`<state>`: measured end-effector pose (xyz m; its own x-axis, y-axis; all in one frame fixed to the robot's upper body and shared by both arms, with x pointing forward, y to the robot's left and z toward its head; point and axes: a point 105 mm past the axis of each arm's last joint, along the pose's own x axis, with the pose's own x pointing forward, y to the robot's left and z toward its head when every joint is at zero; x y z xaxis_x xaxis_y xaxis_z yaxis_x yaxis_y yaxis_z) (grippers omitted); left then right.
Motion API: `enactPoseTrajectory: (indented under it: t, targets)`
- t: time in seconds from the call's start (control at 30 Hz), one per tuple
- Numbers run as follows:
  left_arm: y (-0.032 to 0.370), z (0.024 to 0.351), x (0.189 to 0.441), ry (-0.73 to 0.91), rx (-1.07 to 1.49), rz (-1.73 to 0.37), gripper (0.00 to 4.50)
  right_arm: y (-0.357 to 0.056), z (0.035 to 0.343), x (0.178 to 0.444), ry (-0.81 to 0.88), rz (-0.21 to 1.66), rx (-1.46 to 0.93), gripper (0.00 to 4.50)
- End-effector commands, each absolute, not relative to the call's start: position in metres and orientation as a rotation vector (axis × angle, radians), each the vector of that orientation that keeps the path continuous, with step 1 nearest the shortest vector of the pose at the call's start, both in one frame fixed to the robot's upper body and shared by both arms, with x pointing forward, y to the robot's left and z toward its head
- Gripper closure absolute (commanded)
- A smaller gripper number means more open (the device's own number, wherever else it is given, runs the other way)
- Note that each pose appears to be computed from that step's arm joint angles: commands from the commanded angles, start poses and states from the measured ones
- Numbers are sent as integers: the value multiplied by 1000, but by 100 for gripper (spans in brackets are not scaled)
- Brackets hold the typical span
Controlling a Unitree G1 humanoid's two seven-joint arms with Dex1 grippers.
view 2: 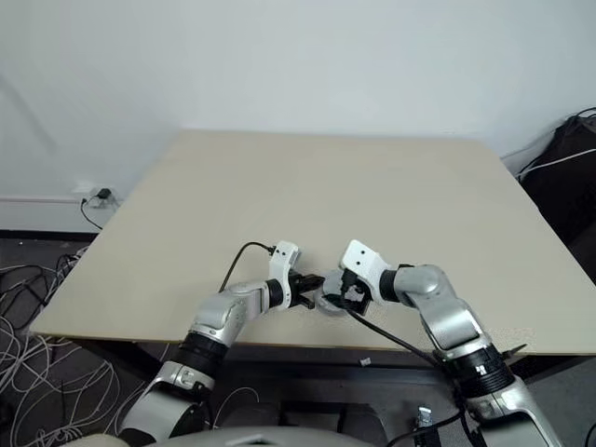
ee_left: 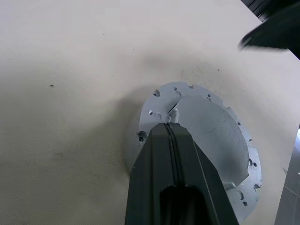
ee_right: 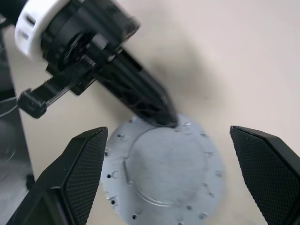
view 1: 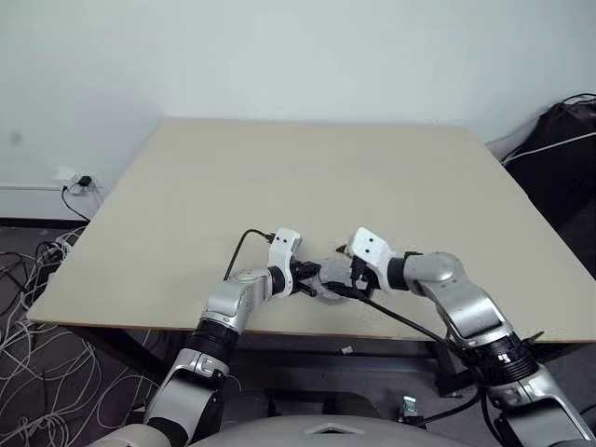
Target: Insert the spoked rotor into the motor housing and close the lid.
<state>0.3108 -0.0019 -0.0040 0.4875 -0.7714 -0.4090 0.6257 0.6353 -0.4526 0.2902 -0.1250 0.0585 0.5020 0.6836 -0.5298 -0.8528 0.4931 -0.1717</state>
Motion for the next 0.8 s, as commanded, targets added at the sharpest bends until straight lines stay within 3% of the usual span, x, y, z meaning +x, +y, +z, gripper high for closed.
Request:
enactPoseTrajectory:
  t: [0.03,0.17,0.4,0.8]
  targets:
    - [-8,-8,308,651,-238,-883,450,-131,79,291,322,864,-391,3]
    - [-8,-7,309,638,-224,-886,450,-136,78,291,279,565,-119,3]
    - [-8,-8,308,640,-220,-897,450,-141,47,271,426,325,235,3]
    - [-6,-7,307,638,-217,-901,450,-149,27,260,546,260,469,3]
